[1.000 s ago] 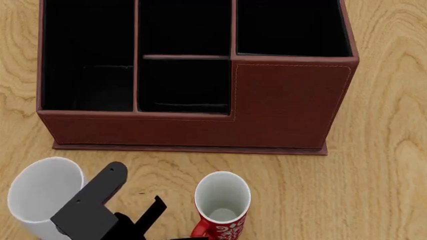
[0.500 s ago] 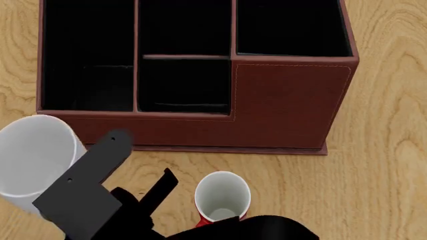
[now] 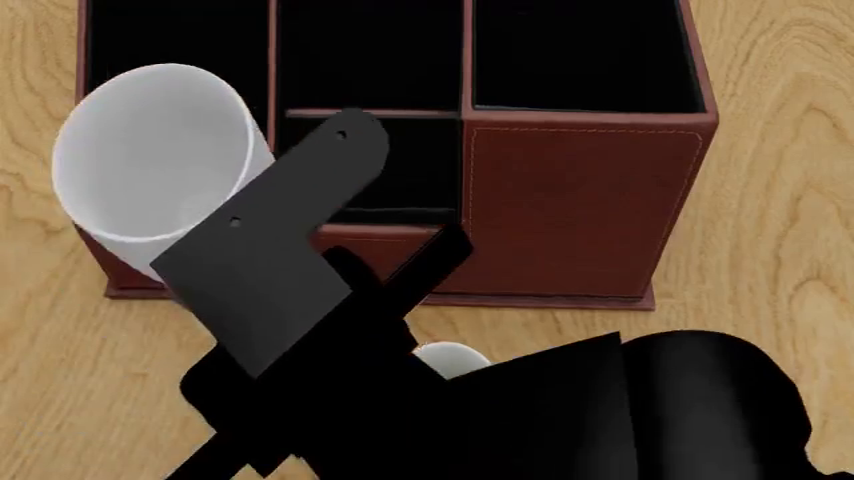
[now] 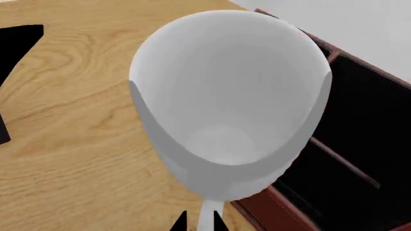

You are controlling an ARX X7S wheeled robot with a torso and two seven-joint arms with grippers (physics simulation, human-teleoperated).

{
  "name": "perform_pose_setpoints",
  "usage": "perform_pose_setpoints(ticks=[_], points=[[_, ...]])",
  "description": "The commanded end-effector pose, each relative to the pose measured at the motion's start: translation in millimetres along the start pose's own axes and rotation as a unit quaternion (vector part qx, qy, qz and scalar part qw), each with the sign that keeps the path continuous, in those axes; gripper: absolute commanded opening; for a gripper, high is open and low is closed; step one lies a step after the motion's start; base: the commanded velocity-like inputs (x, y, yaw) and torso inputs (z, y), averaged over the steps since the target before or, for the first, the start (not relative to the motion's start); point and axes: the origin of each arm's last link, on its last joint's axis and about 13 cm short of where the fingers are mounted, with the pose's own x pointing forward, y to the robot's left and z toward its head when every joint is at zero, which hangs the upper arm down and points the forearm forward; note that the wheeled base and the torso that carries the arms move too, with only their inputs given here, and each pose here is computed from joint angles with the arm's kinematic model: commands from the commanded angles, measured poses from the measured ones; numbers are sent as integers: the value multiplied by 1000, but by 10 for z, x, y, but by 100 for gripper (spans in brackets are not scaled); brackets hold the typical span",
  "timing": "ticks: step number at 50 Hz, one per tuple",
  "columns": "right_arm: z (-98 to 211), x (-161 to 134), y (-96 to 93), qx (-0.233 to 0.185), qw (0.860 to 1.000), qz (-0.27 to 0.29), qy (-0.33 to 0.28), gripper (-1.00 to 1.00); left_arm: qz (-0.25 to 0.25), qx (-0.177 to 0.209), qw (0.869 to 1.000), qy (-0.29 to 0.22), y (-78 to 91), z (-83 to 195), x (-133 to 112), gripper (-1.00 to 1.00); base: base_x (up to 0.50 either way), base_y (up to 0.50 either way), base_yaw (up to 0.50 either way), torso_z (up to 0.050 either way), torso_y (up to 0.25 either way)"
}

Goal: Pick up the white mug and place it to the right of the caddy.

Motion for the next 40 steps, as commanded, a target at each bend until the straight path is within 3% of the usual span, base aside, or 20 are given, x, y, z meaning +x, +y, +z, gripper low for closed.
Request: perform_pose_setpoints(ticks=[1, 26, 40], points=[[94, -127, -180, -3, 999, -50, -13, -100, -2, -1, 1000, -3, -11, 22, 13, 100, 0, 0, 0, 0, 0], [142, -487, -652, 37, 984, -172, -16, -100, -7, 1, 1000, -5, -32, 19, 30, 100, 0, 0, 0, 0, 0], [211, -717, -917, 64, 967, -247, -23, -100, -5, -1, 1000, -3, -13, -5, 13, 100, 0, 0, 0, 0, 1]])
